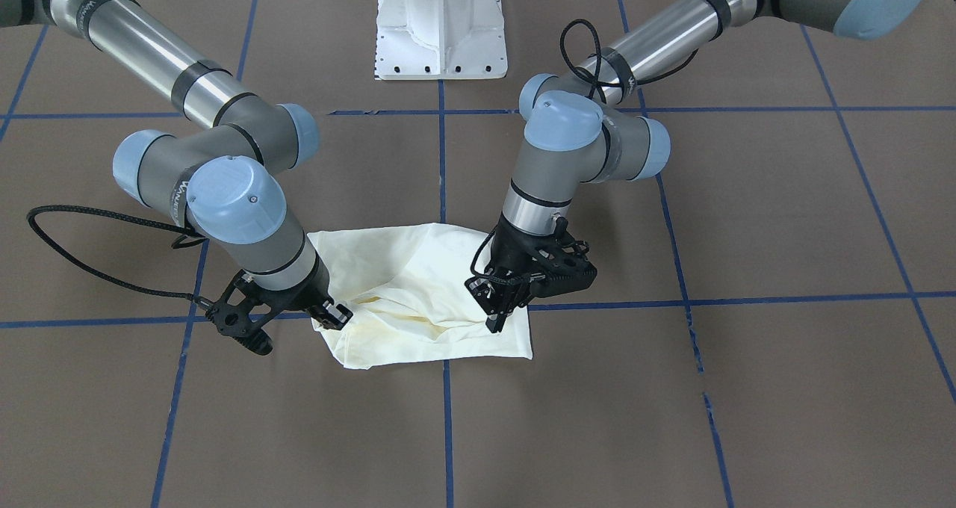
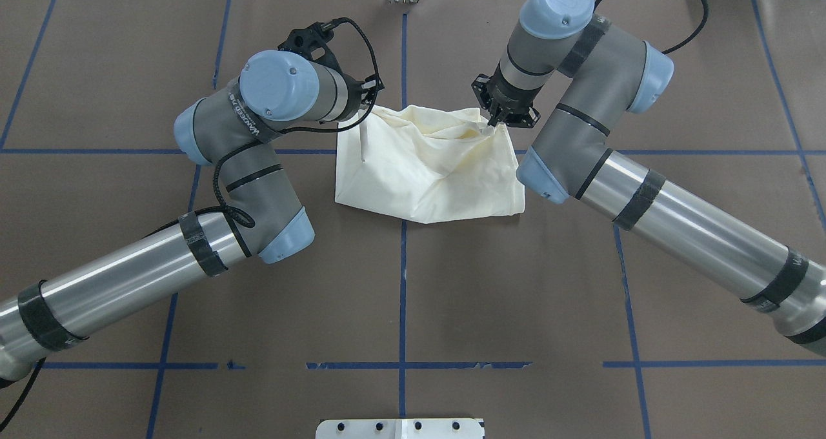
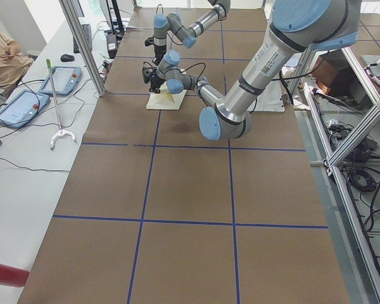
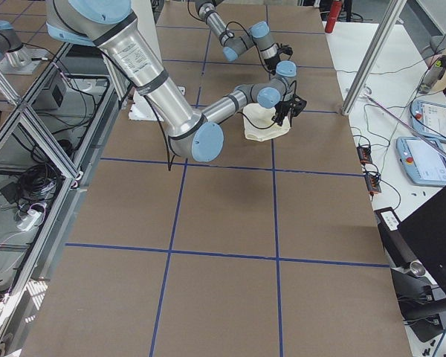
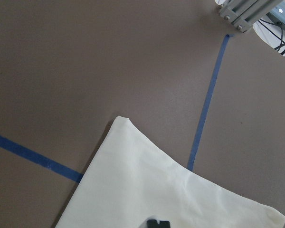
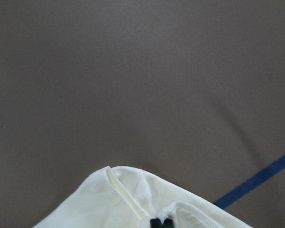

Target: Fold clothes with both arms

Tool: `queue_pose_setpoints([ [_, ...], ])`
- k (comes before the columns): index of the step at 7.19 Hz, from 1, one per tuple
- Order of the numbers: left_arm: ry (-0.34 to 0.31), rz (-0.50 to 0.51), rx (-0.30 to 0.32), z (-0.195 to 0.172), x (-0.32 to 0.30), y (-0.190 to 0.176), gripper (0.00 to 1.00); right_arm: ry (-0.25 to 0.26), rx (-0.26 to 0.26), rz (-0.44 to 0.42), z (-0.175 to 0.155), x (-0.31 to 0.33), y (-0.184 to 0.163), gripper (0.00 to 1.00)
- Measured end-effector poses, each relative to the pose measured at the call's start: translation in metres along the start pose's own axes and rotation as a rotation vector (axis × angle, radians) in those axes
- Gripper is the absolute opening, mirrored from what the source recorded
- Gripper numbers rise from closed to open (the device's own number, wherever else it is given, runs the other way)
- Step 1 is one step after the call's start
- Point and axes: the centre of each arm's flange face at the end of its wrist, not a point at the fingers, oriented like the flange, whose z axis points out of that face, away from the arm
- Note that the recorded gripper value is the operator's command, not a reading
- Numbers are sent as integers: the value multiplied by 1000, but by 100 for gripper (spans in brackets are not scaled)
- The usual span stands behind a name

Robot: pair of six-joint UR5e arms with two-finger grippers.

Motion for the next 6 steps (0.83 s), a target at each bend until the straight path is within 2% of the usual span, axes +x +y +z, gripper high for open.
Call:
queue_pose_setpoints([
  [1, 0, 10, -1, 2, -3, -1, 46, 1, -3, -5, 2, -1, 0, 0],
  [2, 14, 26, -3, -2, -4, -4, 41, -3, -6, -9, 0, -4, 1, 0],
  [3, 42, 55, -18, -10, -18, -6, 5, -6, -8, -11, -1, -7, 2, 0],
  [4, 68, 80, -45, -18, -43, -5, 0, -8, -8, -12, -3, -8, 2, 0],
  [6, 109, 115, -98, -30, -77, 6, 0, -10, -8, -12, -4, -9, 2, 0],
])
